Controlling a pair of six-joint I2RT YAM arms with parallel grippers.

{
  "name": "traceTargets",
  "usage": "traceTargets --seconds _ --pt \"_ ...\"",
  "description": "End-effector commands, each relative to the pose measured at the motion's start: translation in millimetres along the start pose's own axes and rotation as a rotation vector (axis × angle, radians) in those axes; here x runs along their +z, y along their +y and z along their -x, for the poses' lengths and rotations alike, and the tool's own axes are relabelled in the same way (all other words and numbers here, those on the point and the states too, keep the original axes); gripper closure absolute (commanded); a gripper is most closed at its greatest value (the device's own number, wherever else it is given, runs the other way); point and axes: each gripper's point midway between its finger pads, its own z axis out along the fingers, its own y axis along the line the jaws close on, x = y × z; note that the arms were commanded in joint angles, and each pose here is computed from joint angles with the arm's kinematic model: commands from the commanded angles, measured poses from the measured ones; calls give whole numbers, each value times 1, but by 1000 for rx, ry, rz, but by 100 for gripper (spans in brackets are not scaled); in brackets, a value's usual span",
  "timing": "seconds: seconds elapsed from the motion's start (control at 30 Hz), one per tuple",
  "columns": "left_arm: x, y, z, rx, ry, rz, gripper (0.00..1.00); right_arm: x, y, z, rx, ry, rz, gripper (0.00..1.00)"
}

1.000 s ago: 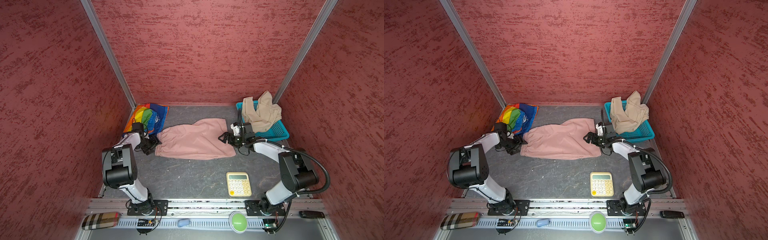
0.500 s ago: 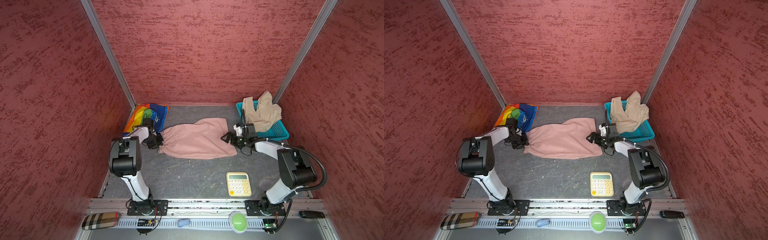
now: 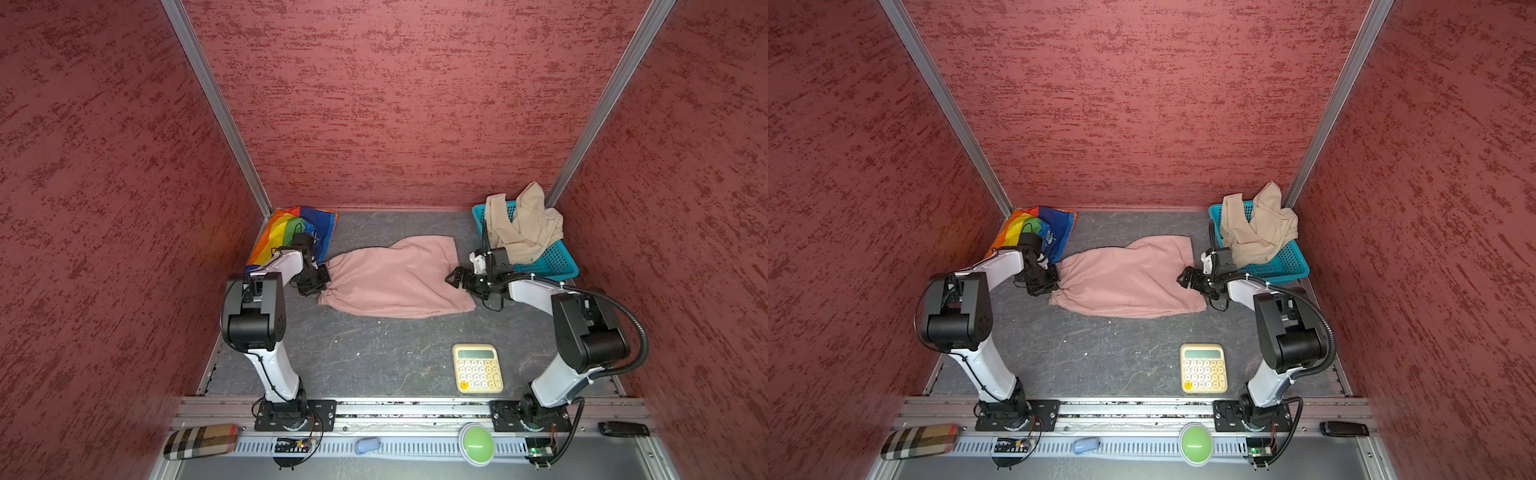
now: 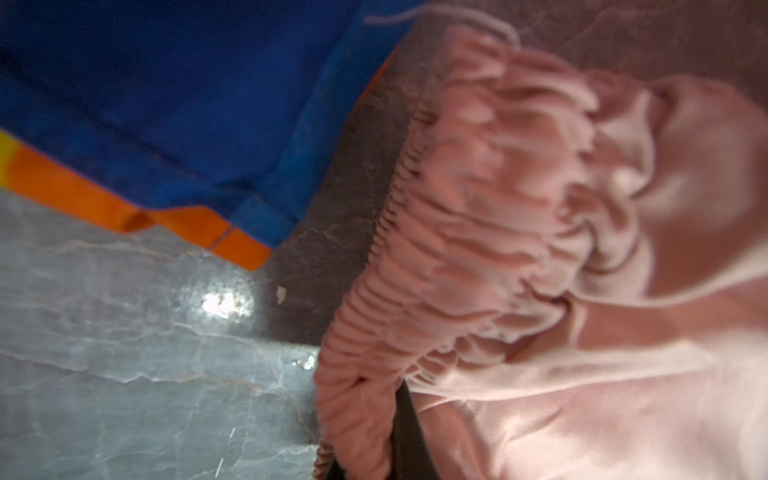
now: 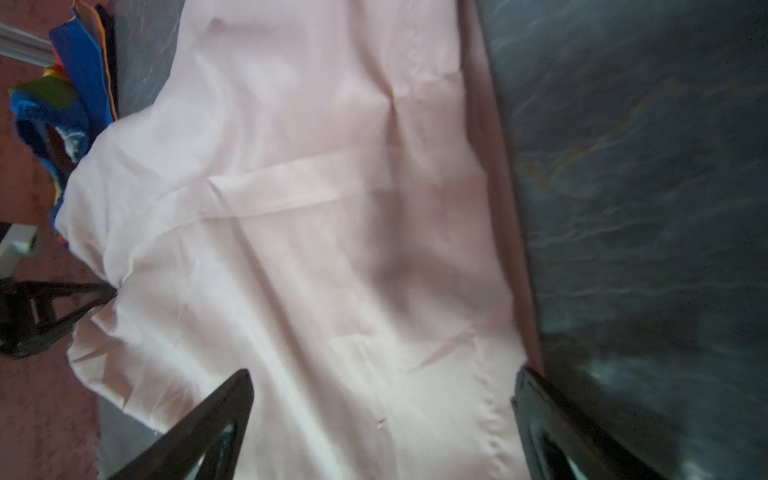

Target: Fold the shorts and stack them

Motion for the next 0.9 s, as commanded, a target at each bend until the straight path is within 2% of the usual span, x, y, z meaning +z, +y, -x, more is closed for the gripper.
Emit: traceTargets --seconds 0.0,0.17,0.33,0.47,0.6,0.87 --pt "-9 8 -1 77 0 107 100 -1 -26 8 -39 -22 -149 1" --pt "-25 1 6 128 -33 139 100 5 -34 17 -64 -35 -201 1" --pt "-43 -6 11 200 -76 189 100 22 -29 28 -65 -22 -170 3" --pt "-57 -13 14 229 -105 192 100 36 -20 31 -75 10 -150 13" --pt "-75 -21 22 242 -146 193 100 51 -15 18 -80 50 -160 28" --pt "-103 -36 29 311 -195 231 100 60 -6 -4 -56 72 -148 52"
